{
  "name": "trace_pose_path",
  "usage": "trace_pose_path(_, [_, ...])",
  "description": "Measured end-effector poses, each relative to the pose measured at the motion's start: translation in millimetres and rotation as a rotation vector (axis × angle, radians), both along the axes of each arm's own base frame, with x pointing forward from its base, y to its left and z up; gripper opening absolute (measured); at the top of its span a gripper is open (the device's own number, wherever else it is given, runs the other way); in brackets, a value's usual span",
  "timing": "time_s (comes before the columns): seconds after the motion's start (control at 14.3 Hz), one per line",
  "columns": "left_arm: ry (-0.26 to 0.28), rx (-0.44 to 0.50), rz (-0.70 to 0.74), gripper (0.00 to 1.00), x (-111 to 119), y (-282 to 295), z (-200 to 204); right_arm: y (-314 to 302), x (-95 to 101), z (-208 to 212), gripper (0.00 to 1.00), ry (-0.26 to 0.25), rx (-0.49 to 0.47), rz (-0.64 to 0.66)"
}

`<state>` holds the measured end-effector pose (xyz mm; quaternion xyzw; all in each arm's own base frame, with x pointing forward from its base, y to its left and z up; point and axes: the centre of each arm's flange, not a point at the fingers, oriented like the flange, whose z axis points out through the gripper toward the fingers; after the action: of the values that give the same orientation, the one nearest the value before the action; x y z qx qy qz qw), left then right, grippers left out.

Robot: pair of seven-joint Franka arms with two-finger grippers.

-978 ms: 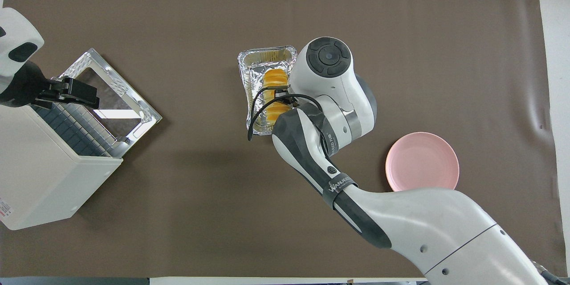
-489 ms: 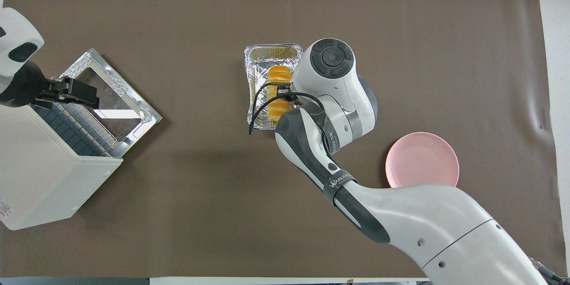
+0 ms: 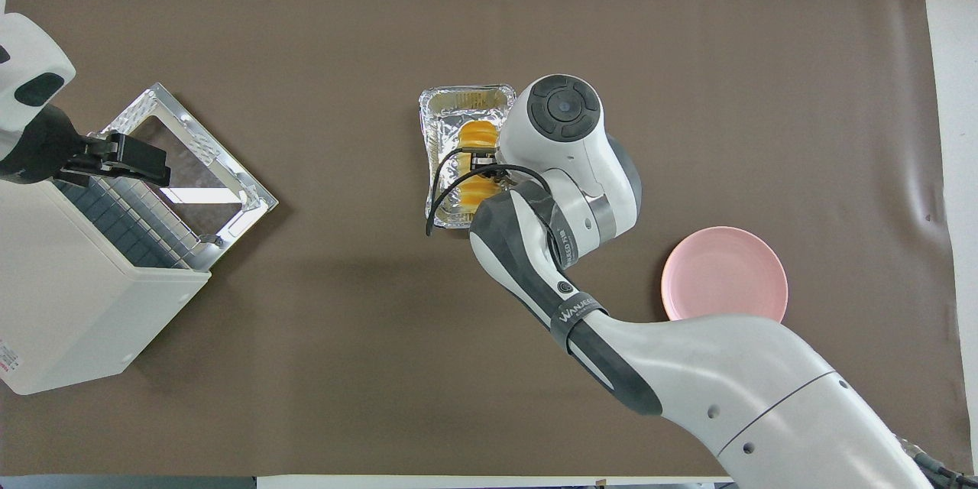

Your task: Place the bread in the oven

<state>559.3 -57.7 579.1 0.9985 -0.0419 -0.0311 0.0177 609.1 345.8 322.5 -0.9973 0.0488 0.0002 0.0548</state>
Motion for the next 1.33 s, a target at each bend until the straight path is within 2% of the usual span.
trace_pose_path(0.07, [0.0, 0.0, 0.0, 1.0, 0.0, 0.0, 0.0, -1.8, -0.4, 2.4, 0.51, 0.021, -0.012, 0.001])
trace_pose_path(0.21, [0.0, 0.0, 0.0, 1.0, 0.0, 0.0, 0.0, -14.8, 7.8, 31.2, 0.73, 0.06, -0.037, -0.006])
trace_pose_path(0.35, [0.0, 0.0, 0.0, 1.0, 0.0, 0.0, 0.0, -44.5, 21.1, 79.9, 0.96, 0.05, -0.032, -0.007])
trace_pose_path(0.42, [0.0, 0.0, 0.0, 1.0, 0.0, 0.0, 0.0, -63.3, 24.1, 104.6, 1.0, 0.04, -0.028, -0.011])
trace_pose_path(0.56, [0.0, 0.0, 0.0, 1.0, 0.0, 0.0, 0.0, -102.9, 20.1, 153.1, 1.0, 0.042, -0.03, -0.016])
trace_pose_path(0.77, [0.0, 0.0, -0.002, 1.0, -0.2, -1.0, 0.0, -178.2, 1.4, 223.3, 1.0, 0.064, -0.04, 0.06])
trace_pose_path(0.98, [0.001, 0.0, -0.007, 1.0, -0.7, -5.8, -0.1, -266.1, -16.9, 272.6, 1.0, 0.068, -0.037, 0.098])
trace_pose_path(1.19, [0.007, -0.002, 0.005, 1.0, -1.7, -9.2, -0.5, -320.6, -35.1, 294.1, 1.0, 0.071, -0.035, 0.072])
trace_pose_path(1.33, [0.011, -0.007, 0.004, 1.0, -3.0, -16.9, -0.7, -337.2, -43.4, 286.7, 1.0, 0.09, -0.058, 0.048])
